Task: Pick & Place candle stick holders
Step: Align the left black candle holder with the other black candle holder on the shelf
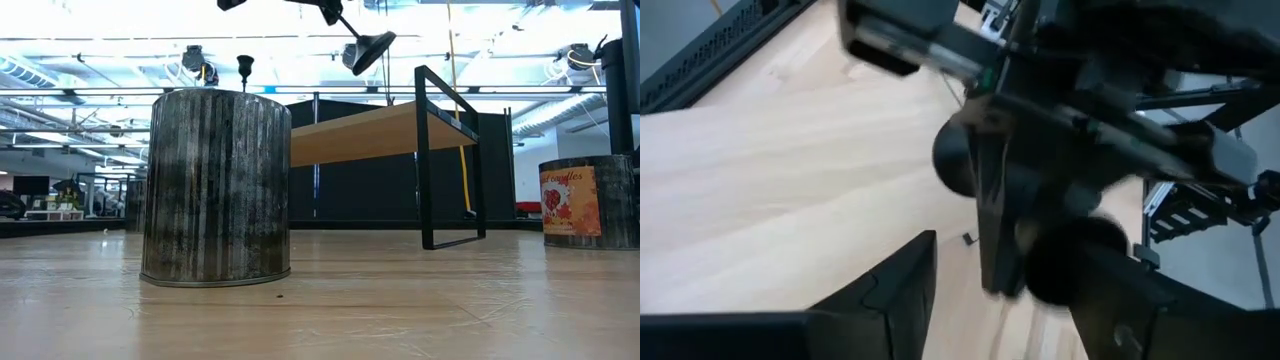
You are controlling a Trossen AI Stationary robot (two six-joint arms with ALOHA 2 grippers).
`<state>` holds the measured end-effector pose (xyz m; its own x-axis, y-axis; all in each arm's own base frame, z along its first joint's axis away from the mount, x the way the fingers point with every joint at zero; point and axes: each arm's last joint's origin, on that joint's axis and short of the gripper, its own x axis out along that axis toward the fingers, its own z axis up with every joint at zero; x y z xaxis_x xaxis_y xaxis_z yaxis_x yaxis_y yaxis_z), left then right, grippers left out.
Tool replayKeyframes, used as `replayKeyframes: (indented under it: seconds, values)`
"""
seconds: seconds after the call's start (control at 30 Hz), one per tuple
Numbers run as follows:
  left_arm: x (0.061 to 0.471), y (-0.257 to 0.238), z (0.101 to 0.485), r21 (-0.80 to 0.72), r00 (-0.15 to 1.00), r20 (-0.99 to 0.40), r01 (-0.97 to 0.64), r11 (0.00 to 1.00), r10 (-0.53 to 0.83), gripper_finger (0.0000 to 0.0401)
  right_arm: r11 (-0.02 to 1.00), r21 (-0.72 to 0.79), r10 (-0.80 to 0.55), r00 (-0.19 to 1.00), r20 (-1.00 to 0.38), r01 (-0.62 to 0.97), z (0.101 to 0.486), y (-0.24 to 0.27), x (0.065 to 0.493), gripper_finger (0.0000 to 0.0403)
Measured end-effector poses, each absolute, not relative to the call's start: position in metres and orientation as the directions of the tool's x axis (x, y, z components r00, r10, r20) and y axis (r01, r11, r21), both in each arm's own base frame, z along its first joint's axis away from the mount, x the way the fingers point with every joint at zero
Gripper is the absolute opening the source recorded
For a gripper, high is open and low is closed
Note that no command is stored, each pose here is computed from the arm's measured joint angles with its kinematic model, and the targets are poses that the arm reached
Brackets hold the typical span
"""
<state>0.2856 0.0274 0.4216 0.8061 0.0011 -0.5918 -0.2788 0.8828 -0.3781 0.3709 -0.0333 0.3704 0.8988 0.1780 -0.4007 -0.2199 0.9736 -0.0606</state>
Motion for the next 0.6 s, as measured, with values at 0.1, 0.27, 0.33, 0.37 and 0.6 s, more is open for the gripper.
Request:
replayKeyframes:
  seconds: [0.1, 0.27, 0.33, 0.37, 0.6]
  values:
    - [0.28, 0.029, 0.424, -0.387, 0.804, -0.595, -0.296, 0.873, 0.008, 0.0209, 0.976, -0.058, 0.168, 0.898, -0.406, -0.209, 0.37, -0.037, 0.37, 0.0011]
    - [0.269, 0.028, 0.429, -0.395, 0.805, -0.593, -0.304, 0.867, 0.011, 0.0209, 0.981, -0.06, 0.148, 0.905, -0.4, -0.186, 0.371, -0.046, 0.369, 0.0011]
    - [0.265, 0.028, 0.431, -0.393, 0.804, -0.594, -0.305, 0.867, 0.014, 0.0209, 0.983, -0.066, 0.133, 0.915, -0.381, -0.17, 0.372, -0.051, 0.37, 0.0011]
    - [0.263, 0.028, 0.432, -0.387, 0.801, -0.598, -0.316, 0.866, 0.025, 0.0209, 0.985, -0.07, 0.123, 0.92, -0.371, -0.16, 0.373, -0.055, 0.37, 0.0011]
    - [0.238, 0.021, 0.43, -0.32, 0.713, -0.688, -0.464, 0.826, 0.134, 0.0209, 0.994, -0.09, 0.037, 0.97, -0.239, -0.06, 0.387, -0.087, 0.368, 0.0011]
